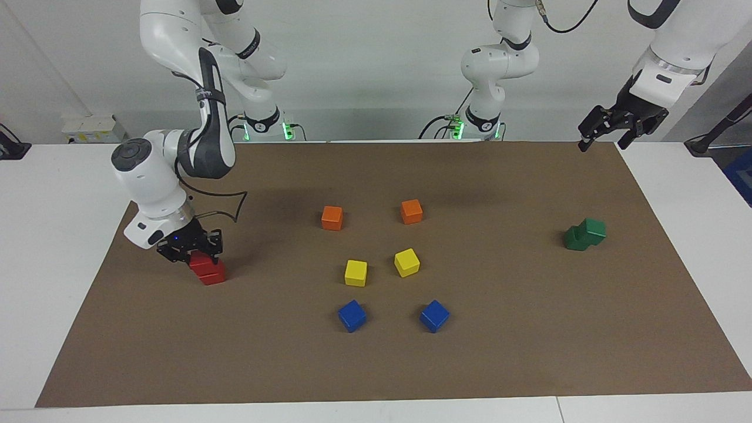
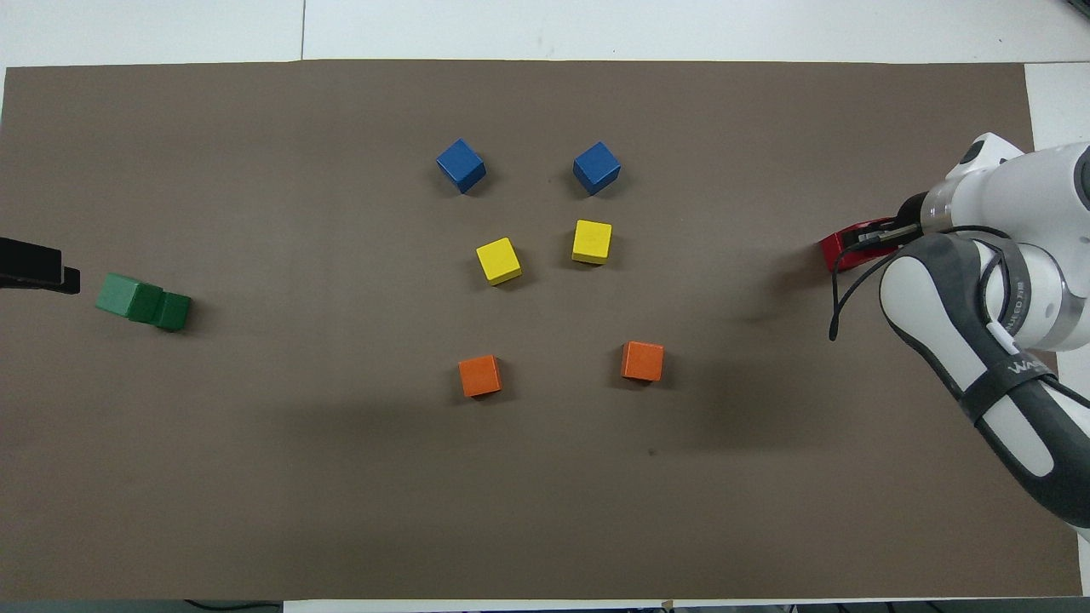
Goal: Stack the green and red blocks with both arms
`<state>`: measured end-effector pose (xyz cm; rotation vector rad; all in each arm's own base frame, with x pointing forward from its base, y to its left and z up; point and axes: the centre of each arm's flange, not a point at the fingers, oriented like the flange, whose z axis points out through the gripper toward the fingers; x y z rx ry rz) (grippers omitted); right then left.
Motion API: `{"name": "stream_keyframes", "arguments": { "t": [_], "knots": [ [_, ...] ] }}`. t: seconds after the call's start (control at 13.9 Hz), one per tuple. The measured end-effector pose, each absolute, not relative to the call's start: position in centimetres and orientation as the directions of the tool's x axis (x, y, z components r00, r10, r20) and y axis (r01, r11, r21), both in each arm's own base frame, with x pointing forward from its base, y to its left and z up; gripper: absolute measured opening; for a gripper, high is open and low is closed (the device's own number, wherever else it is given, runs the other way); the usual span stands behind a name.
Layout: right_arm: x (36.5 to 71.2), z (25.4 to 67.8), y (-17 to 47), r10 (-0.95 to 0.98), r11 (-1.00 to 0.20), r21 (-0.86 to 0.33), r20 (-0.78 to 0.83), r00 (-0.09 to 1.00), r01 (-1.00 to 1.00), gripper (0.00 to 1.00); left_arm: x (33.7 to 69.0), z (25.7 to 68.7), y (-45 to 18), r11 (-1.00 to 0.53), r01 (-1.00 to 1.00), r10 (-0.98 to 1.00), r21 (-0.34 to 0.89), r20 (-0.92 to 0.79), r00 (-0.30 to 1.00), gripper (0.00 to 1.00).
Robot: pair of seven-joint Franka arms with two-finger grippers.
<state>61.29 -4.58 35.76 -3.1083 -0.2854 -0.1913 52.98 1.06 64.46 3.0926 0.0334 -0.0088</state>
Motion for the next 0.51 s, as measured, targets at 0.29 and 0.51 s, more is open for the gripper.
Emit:
{"name": "stream_keyframes", "arguments": {
  "t": [0.29,0.51],
  "knots": [
    [61.3,35.66,-4.58,0.181,-0.983,-0.004,0.122,0.976,0.182,0.55,52.92,64.47,0.94,-0.999,0.019,0.019,0.049,-0.009,1.0,1.0],
    [61.32,35.28,-4.55,0.181,-0.983,-0.006,0.116,0.977,0.183,0.55,52.83,64.39,1.01,-1.0,0.017,0.016,0.023,-0.017,1.0,1.0]
  ]
}}
